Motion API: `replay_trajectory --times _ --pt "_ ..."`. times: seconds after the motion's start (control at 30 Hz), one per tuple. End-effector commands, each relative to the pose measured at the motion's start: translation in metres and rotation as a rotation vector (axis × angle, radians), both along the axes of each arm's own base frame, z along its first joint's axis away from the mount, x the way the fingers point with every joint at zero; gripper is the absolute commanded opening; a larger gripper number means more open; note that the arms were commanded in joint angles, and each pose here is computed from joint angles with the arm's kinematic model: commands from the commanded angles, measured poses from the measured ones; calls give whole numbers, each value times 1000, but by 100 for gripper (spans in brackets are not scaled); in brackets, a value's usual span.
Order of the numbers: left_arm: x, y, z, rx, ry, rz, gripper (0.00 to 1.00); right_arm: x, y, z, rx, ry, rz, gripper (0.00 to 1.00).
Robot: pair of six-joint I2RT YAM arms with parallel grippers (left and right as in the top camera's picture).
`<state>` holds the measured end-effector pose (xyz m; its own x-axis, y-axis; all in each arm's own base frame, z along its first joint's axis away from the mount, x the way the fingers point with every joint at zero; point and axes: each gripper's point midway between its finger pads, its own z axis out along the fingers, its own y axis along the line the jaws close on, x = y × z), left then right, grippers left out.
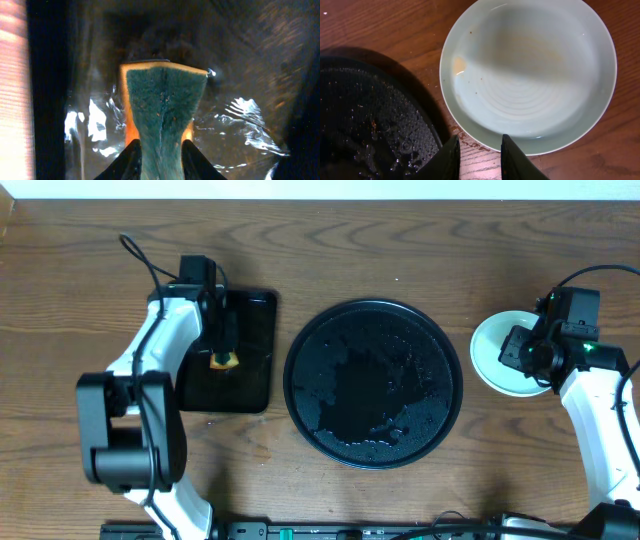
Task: Clean dirty plates on tray and stack at the side
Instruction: 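Lower the sponge into the black tray and release with the left gripper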
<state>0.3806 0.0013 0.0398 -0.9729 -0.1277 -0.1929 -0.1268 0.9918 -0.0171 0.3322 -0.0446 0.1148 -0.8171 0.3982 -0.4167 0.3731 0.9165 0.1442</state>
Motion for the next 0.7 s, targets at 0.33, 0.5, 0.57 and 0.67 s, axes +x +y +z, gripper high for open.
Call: replay_trajectory --times 0.33,0.5,0.57,0.67 --pt "3 2 45 -1 -115 19 54 3 2 1 -1 -1 15 26" --pt "12 2 41 -1 -140 19 32 3 2 1 -1 -1 15 25" --pt "14 2 34 -1 -133 19 27 3 2 1 -1 -1 15 25" --pt "15 2 19 1 -104 20 26 3 2 1 -1 0 15 25"
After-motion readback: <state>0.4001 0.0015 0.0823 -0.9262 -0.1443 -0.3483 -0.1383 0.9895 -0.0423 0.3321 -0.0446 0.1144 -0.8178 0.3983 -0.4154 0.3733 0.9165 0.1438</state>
